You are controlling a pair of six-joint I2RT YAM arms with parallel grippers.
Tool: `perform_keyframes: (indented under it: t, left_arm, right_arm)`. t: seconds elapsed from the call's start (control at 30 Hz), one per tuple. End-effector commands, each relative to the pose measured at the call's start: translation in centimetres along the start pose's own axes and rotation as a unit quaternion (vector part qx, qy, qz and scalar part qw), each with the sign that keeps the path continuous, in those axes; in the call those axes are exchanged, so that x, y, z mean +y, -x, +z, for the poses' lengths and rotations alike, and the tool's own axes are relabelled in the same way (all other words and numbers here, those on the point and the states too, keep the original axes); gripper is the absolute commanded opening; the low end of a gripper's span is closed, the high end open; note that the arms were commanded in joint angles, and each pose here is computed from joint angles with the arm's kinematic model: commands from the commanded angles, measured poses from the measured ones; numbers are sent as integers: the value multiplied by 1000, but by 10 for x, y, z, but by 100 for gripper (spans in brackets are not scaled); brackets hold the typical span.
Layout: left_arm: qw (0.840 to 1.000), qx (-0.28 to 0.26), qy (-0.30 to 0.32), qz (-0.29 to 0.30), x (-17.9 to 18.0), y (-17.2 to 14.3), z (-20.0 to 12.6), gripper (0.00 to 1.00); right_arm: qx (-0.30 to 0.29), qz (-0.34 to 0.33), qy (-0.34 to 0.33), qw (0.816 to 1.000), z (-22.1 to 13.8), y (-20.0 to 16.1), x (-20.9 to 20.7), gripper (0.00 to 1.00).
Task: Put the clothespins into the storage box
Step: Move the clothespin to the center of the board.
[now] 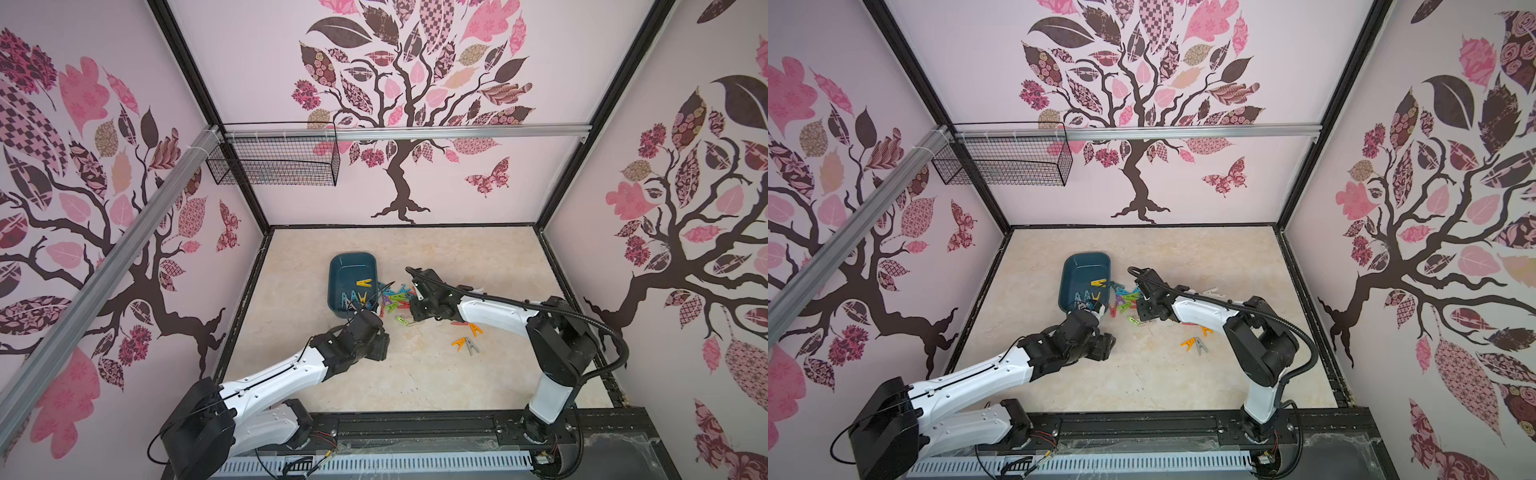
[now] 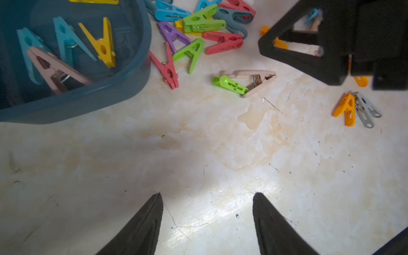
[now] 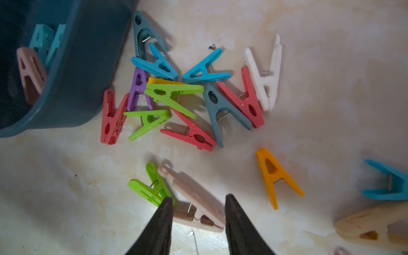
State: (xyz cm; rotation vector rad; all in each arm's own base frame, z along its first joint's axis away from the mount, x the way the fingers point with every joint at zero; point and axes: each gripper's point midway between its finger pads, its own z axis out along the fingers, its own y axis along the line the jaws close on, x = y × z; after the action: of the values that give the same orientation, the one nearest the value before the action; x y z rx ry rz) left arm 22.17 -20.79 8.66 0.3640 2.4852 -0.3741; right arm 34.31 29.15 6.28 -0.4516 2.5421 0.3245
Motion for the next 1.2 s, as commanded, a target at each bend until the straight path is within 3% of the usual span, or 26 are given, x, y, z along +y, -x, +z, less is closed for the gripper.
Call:
perform_keyframes:
  t: [0.0,0.3,0.57,0.83,1.17]
  left_arm:
    - [1000,-1,0,-10,3,-8,5,68]
    - [1000,-13,25,0,13,-7,0,69]
    - [1000,-17,19,9,9,0,-1,69]
    - [999,-24,27,12,14,2,-6,69]
    - [999,-34,29,6,19,9,-11,69]
  right_arm:
    - [23,-41,-13,999,15,-4,0,44]
    - [56,-41,-2,998,36,-25,1,43]
    - [69,-33,-7,997,41,-37,-3,35]
    - [69,-13,10,997,18,-40,1,37]
    - [99,9,4,995,-8,-75,-11,41]
